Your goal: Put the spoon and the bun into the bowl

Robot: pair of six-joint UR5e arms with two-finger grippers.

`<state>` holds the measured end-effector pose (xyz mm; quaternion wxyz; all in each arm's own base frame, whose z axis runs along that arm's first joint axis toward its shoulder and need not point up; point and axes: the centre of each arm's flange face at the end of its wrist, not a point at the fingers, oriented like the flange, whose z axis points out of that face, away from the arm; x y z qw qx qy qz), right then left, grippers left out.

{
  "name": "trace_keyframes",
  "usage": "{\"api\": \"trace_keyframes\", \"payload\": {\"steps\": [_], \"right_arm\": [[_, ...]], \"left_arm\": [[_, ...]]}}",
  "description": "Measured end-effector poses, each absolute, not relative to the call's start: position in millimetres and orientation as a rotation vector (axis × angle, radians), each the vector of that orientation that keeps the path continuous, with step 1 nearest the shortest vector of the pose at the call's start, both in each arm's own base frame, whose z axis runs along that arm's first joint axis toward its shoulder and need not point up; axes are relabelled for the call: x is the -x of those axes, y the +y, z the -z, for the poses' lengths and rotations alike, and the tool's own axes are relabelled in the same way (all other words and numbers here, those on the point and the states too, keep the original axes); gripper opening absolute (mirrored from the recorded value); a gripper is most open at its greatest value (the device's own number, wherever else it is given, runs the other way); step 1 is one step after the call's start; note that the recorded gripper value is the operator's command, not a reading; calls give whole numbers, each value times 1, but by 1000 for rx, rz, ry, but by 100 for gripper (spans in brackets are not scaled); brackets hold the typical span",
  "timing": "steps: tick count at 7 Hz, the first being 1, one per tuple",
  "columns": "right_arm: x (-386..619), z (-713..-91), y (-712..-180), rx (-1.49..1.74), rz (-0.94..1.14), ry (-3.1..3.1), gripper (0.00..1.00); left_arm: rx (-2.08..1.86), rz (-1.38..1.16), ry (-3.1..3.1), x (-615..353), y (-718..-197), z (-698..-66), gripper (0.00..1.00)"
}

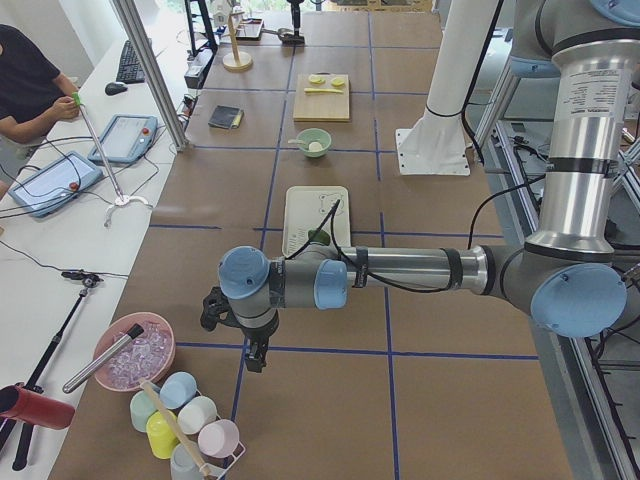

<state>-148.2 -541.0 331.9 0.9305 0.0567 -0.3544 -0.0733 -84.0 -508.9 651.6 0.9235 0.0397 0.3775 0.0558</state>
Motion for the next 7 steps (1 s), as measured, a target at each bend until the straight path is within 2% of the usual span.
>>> {"api": "trace_keyframes", "payload": {"steps": [4, 7], "right_arm": [[-7, -467, -547, -59, 208, -759, 100], [-80, -584, -522, 12, 222, -784, 100]], "left_arm": [[-93, -74, 774, 84, -512, -632, 100], [-91, -73, 776, 83, -509, -636, 100]]}}
